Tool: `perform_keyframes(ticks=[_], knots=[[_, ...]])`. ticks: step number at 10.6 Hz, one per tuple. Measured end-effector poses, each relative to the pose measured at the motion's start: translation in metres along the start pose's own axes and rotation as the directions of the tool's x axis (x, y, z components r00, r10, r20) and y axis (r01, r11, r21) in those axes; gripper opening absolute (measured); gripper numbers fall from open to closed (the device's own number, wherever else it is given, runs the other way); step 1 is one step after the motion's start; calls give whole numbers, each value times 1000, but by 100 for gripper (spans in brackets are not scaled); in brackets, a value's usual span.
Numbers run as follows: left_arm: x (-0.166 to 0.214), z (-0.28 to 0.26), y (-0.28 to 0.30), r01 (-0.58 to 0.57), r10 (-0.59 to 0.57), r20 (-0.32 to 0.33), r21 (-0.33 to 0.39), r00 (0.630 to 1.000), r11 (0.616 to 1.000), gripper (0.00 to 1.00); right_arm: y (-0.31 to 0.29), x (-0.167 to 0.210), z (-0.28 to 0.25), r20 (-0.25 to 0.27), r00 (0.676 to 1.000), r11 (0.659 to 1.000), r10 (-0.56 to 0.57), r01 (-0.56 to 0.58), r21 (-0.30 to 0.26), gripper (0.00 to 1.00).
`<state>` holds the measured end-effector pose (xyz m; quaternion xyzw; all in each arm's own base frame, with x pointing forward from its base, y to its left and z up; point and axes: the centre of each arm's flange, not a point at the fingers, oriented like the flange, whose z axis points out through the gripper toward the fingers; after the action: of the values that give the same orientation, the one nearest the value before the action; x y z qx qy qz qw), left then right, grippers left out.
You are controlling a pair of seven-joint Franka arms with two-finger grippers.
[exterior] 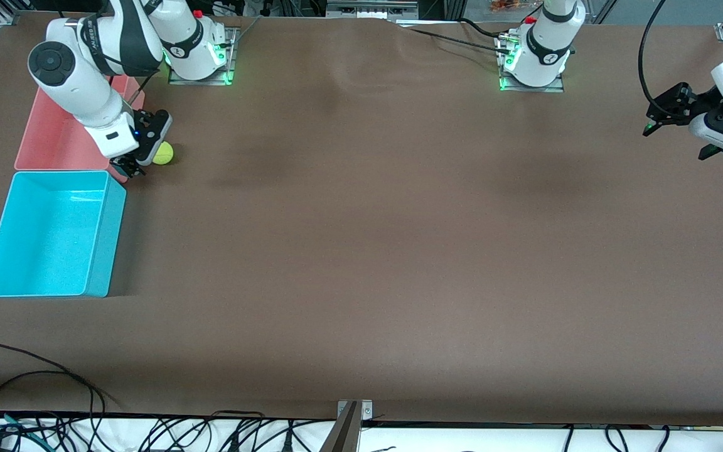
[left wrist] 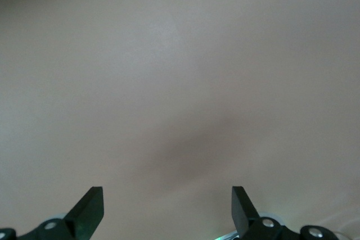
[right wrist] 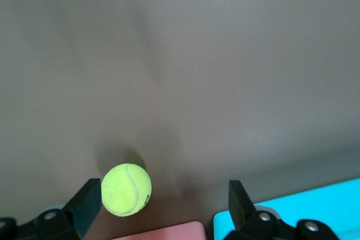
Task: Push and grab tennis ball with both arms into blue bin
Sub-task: 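Lower the open right gripper over the tennis ball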
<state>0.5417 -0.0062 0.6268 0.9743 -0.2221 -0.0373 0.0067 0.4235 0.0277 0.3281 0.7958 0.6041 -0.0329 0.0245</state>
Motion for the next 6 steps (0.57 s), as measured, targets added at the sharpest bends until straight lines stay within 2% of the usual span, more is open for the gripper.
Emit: perform_keyframes(ticks=[2,6], knots=[[0,0,0,0,0,0,0,1000,1000,100,-9,-1,14,-7,996,996,-90,90,-13,100],[3,0,7,-6,6,1,1,1000,1000,100,-35,-8,48,-10,982,982,-189,189,3,100]])
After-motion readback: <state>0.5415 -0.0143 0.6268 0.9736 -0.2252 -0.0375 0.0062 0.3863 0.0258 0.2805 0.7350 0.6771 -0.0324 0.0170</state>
